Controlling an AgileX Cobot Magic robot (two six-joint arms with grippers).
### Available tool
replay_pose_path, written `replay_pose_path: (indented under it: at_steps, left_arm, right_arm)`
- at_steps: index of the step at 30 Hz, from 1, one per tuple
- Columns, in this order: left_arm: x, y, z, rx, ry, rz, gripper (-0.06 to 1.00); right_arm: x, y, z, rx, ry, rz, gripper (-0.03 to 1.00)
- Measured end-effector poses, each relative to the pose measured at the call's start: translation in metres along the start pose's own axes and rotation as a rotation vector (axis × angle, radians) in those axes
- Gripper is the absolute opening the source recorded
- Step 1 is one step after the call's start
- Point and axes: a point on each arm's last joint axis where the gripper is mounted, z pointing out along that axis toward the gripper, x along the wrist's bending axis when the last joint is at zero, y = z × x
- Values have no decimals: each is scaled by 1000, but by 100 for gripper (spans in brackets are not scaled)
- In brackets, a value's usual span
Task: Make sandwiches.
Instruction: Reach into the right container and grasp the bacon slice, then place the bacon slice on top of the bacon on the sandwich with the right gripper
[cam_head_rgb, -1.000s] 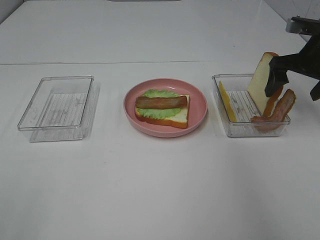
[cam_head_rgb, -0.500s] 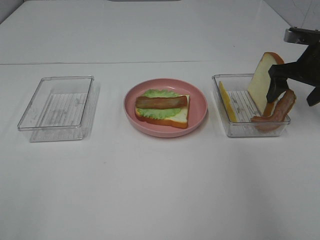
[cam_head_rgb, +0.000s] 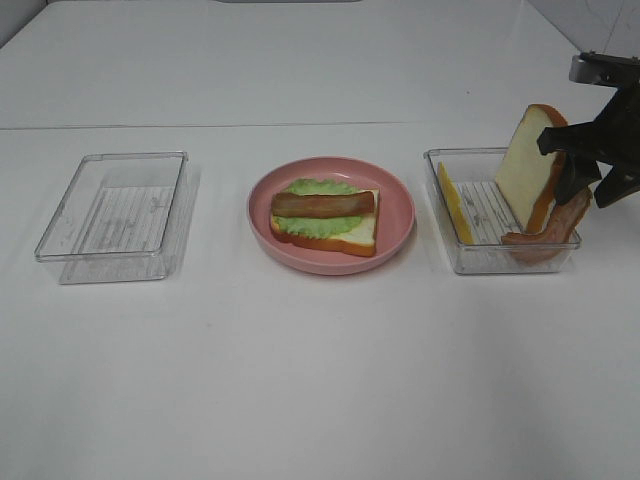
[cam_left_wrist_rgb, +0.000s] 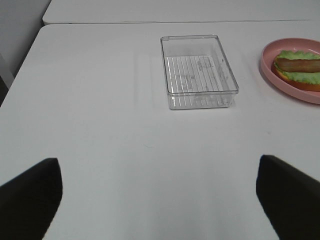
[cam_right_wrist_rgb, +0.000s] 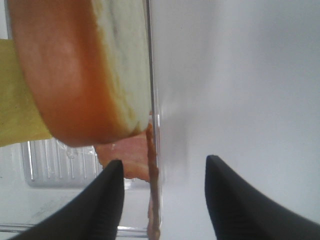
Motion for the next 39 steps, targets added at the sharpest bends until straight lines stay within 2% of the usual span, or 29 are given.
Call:
replay_pose_path:
  at_steps: [5, 9, 10, 13, 15, 16, 19, 29, 33, 38, 39]
  left_arm:
    - [0, 0, 0, 0, 0, 0, 97]
    - [0, 0, 0, 0, 0, 0, 97]
    - [0, 0, 0, 0, 0, 0, 97]
    - [0, 0, 0, 0, 0, 0, 97]
    - [0, 0, 0, 0, 0, 0, 97]
    - [0, 0, 0, 0, 0, 0, 97]
    - [0, 0, 0, 0, 0, 0, 97]
    - [0, 0, 0, 0, 0, 0, 97]
    - [0, 0, 0, 0, 0, 0, 97]
    - [0, 0, 0, 0, 0, 0, 97]
    - [0, 0, 0, 0, 0, 0, 97]
  right_arm:
    - [0, 0, 0, 0, 0, 0, 48]
    - [0, 0, 0, 0, 0, 0, 40]
    - [0, 0, 0, 0, 0, 0, 34]
    - [0, 0, 0, 0, 0, 0, 31]
    - [0, 0, 0, 0, 0, 0, 22]
    - [0, 0, 0, 0, 0, 0, 22]
    - [0, -1, 0, 6, 1, 8, 1]
    - [1, -3, -10, 8, 3, 55, 1]
    - [6, -7, -53, -66, 7, 80, 1]
    - [11, -14, -85, -112, 19, 94, 1]
    - [13, -18, -103, -150, 26, 93, 1]
